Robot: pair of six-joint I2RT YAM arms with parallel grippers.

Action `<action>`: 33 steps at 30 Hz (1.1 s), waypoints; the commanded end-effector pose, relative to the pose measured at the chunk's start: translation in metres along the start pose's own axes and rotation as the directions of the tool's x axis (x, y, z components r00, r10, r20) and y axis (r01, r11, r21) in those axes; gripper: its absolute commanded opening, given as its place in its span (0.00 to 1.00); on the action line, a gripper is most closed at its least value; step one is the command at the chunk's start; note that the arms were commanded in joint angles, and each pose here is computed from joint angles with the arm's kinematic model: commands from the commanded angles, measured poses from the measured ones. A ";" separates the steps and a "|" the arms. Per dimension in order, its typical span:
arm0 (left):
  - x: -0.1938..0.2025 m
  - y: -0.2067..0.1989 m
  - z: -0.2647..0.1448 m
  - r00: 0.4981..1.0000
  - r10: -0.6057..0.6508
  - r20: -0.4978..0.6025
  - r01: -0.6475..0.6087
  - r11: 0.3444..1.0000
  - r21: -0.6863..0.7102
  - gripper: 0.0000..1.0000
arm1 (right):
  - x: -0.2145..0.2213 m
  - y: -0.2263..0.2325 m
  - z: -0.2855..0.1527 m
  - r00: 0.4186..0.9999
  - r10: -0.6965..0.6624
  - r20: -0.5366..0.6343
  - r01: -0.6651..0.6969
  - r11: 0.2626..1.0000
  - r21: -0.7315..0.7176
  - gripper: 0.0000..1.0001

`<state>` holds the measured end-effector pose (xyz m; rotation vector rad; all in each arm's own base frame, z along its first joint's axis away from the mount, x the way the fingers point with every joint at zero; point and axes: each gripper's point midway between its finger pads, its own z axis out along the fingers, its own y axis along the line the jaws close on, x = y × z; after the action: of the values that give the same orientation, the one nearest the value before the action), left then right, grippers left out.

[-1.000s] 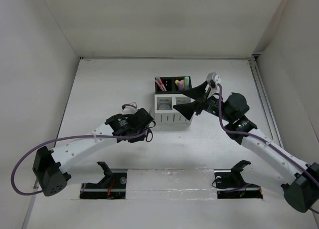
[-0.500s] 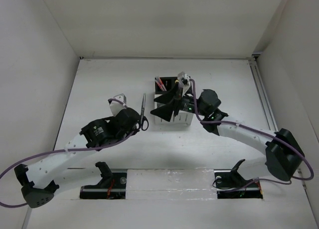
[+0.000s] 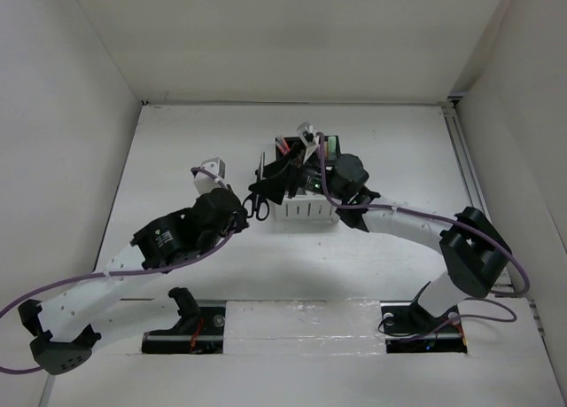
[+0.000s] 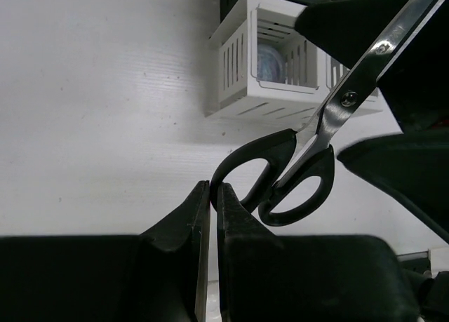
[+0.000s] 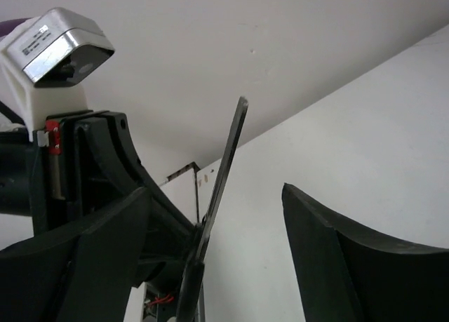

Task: Sort the stationery into containers
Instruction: Pick up the scissors from the center of the board, then place the scissors in the storage box.

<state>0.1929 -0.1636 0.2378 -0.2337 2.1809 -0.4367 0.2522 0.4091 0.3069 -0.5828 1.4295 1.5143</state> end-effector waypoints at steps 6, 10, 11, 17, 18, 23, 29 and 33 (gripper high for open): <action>-0.010 -0.014 -0.002 0.999 -0.002 0.050 -0.003 0.997 0.083 0.00 | -0.037 0.020 0.027 0.994 -0.042 0.099 0.049 0.997 -0.064 0.00; -0.014 0.001 -0.002 0.997 -0.009 0.077 0.008 1.000 0.013 0.36 | -0.043 0.022 0.024 0.991 -0.078 0.108 0.086 0.994 -0.068 0.00; -0.023 0.001 -0.004 0.994 -0.017 0.108 0.017 1.000 0.003 0.60 | -0.049 0.020 0.021 0.987 -0.110 0.121 0.118 0.991 -0.060 0.00; -0.044 0.011 -0.020 0.980 -0.052 0.194 0.050 0.999 0.013 1.00 | -0.091 -0.011 -0.011 0.955 -0.263 0.137 0.270 0.962 -0.040 0.00; -0.046 0.013 -0.022 0.977 -0.042 0.207 0.041 0.999 0.010 1.00 | -0.100 -0.018 -0.015 0.938 -0.319 0.137 0.325 0.945 -0.026 0.00; -0.063 0.034 -0.036 0.960 -0.001 0.280 0.017 0.998 -0.054 1.00 | -0.106 -0.058 -0.062 0.842 -0.536 0.053 0.539 0.837 -0.091 0.00; -0.063 0.043 -0.041 0.947 -0.037 0.318 0.047 0.999 -0.022 1.00 | -0.093 -0.089 -0.110 0.809 -0.588 0.015 0.586 0.804 -0.105 0.00; -0.065 0.044 -0.044 0.945 -0.037 0.324 0.044 0.999 -0.016 1.00 | -0.077 -0.097 -0.123 0.823 -0.567 -0.009 0.564 0.820 -0.092 0.00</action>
<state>0.1932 -0.0961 0.2917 -0.3371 1.8811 -0.3991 0.3617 0.2561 0.2802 -0.8609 1.2444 1.1223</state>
